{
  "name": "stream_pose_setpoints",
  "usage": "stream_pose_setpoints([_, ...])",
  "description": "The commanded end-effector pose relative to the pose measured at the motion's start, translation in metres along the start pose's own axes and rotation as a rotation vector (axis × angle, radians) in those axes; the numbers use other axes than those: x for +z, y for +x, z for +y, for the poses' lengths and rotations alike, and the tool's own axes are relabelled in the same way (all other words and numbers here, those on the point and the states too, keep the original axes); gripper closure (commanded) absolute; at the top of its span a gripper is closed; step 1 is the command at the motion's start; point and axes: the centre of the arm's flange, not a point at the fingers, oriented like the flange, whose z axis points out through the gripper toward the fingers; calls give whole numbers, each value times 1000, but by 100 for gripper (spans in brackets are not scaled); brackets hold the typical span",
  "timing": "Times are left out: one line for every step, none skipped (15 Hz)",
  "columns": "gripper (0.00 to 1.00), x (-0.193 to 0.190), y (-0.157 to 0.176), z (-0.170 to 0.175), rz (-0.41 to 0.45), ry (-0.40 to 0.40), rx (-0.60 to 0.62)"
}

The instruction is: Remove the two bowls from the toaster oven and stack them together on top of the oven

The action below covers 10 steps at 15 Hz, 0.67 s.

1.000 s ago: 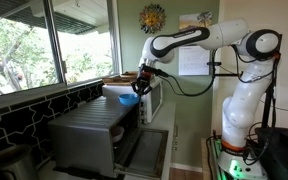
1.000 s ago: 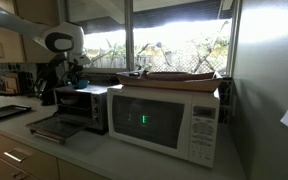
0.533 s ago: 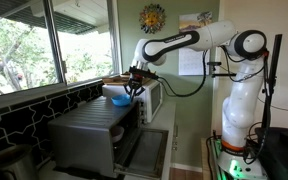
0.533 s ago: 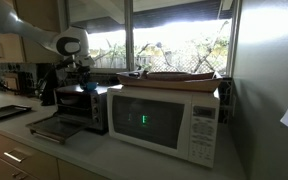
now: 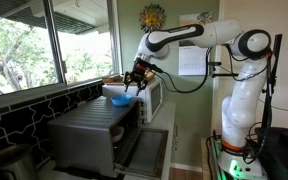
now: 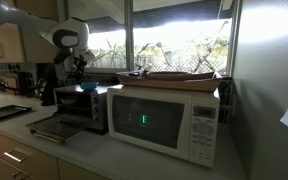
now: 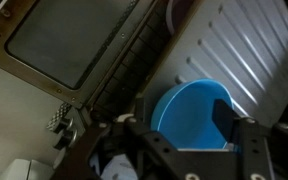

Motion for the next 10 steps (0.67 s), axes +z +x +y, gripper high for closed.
stream_pose_setpoints([0, -3, -29, 38, -112, 40, -165])
stream_pose_setpoints([0, 4, -37, 42, -129, 51, -219])
stream_pose_setpoints([0, 9, -43, 45, -155, 55, -268])
stream_pose_setpoints([0, 18, -51, 46, -179, 63, -313])
stream_pose_setpoints([0, 27, -57, 47, -217, 72, -334])
stream_pose_setpoints([0, 36, -62, 48, -238, 88, -344])
stream_pose_setpoints([0, 21, -47, 32, -184, 62, -305])
stream_pose_setpoints([0, 28, -52, 35, -205, 66, -321])
stream_pose_setpoints([0, 33, -54, 36, -217, 68, -329])
stream_pose_setpoints([0, 35, -55, 37, -222, 68, -332])
